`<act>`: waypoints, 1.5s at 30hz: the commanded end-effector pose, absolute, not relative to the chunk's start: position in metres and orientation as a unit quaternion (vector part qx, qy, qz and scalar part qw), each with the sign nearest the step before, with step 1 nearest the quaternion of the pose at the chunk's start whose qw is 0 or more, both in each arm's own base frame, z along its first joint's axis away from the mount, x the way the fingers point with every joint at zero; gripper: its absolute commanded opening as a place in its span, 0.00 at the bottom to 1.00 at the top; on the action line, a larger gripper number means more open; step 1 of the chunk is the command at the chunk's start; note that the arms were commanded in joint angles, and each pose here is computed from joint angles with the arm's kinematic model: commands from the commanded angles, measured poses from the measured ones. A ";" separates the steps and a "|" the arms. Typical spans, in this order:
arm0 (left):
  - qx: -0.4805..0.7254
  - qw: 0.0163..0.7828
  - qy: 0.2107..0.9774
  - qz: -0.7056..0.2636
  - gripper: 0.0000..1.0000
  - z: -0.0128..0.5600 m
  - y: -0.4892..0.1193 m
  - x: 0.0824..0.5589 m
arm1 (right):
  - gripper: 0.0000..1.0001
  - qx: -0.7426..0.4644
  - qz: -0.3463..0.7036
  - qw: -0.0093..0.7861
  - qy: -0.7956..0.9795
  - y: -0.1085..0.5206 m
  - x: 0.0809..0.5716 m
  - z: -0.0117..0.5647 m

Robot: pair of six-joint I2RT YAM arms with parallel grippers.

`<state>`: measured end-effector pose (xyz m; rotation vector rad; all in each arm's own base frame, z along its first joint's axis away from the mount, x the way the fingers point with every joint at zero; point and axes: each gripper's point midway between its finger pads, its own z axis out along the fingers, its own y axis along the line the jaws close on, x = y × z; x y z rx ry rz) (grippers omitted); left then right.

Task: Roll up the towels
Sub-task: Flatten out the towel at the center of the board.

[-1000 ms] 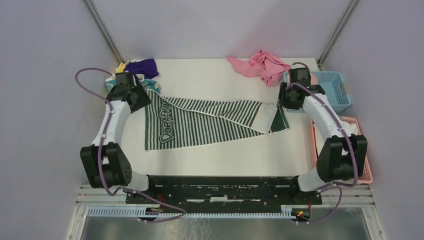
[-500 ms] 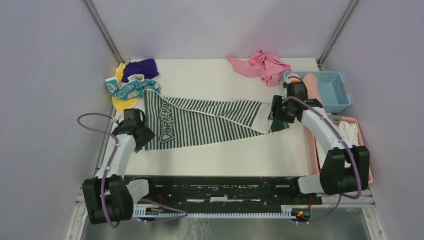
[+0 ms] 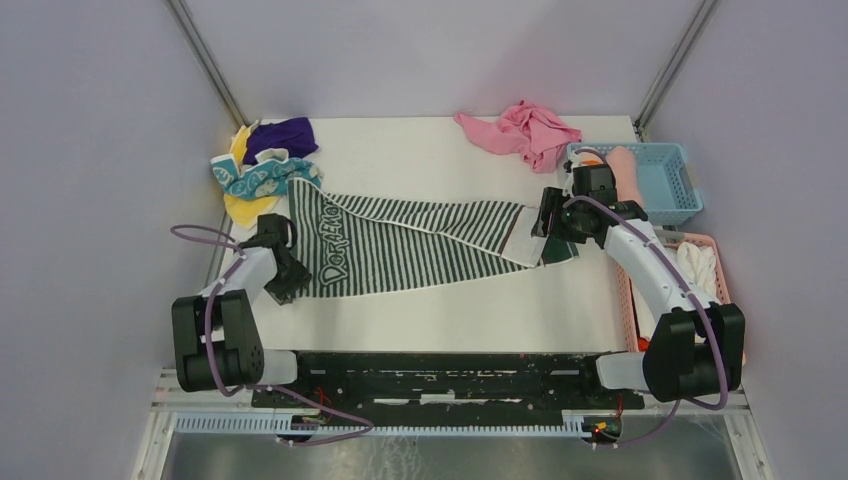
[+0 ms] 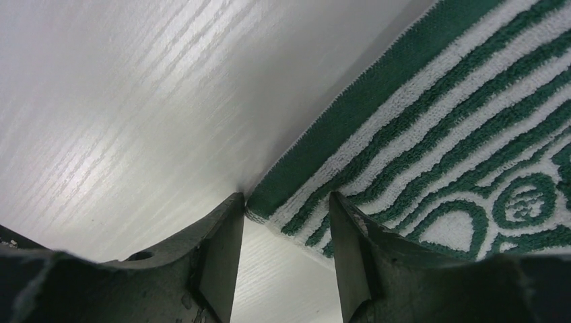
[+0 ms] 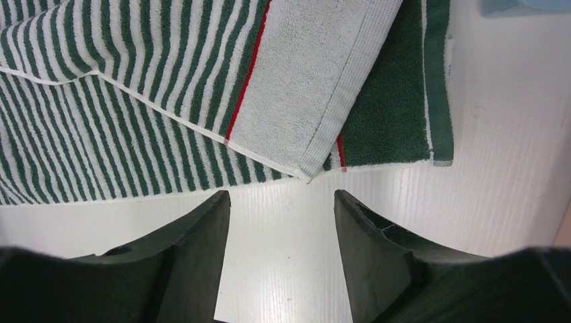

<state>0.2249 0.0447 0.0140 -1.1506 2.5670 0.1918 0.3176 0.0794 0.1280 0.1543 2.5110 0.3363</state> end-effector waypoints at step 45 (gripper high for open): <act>-0.350 0.338 0.862 0.143 0.03 0.118 0.096 0.275 | 0.58 0.137 0.066 0.096 0.984 0.064 0.224 0.023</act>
